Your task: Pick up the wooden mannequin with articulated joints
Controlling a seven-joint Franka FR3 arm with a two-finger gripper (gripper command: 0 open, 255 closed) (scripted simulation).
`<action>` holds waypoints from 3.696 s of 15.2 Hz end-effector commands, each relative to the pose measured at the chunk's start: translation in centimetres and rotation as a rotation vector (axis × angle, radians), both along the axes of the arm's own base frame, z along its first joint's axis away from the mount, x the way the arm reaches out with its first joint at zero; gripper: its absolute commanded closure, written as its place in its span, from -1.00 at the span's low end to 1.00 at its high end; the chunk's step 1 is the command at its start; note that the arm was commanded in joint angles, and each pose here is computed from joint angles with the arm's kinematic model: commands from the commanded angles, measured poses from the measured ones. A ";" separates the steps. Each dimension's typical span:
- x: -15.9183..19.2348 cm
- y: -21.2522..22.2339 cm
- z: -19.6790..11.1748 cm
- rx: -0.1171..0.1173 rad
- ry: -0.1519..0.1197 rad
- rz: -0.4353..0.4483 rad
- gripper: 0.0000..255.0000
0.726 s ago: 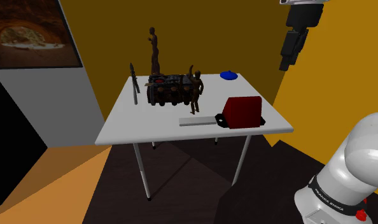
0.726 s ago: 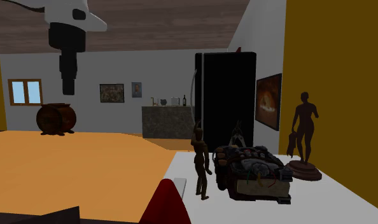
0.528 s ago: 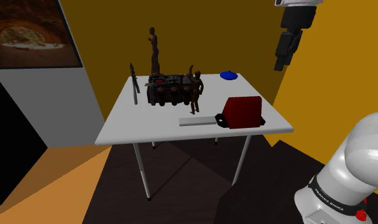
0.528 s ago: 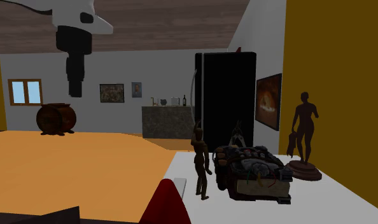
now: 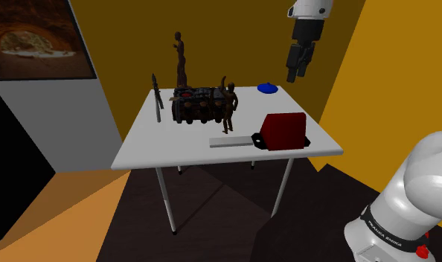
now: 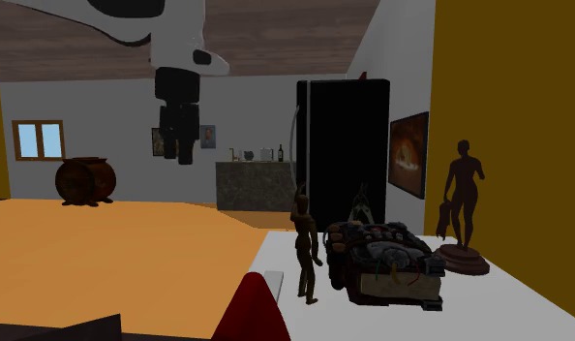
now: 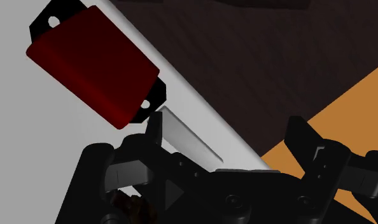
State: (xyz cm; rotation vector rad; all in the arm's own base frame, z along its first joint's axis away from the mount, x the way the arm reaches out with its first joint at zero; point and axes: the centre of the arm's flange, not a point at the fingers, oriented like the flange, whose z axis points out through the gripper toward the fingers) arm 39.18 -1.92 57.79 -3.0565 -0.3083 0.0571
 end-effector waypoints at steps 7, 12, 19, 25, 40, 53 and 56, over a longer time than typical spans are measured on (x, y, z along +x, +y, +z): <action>9.9 -0.6 -3.0 0.024 -0.019 0.044 -1.00; 16.1 -0.5 -4.7 0.039 -0.030 0.071 -1.00; 24.9 -0.2 -7.0 0.060 -0.045 0.109 -1.00; 27.4 0.0 -9.7 0.066 -0.050 0.120 -1.00; 27.4 -0.1 -11.6 0.066 -0.050 0.120 1.00; 27.4 0.0 -5.2 0.066 -0.050 0.120 1.00; 27.4 0.0 -3.7 0.066 -0.050 0.120 1.00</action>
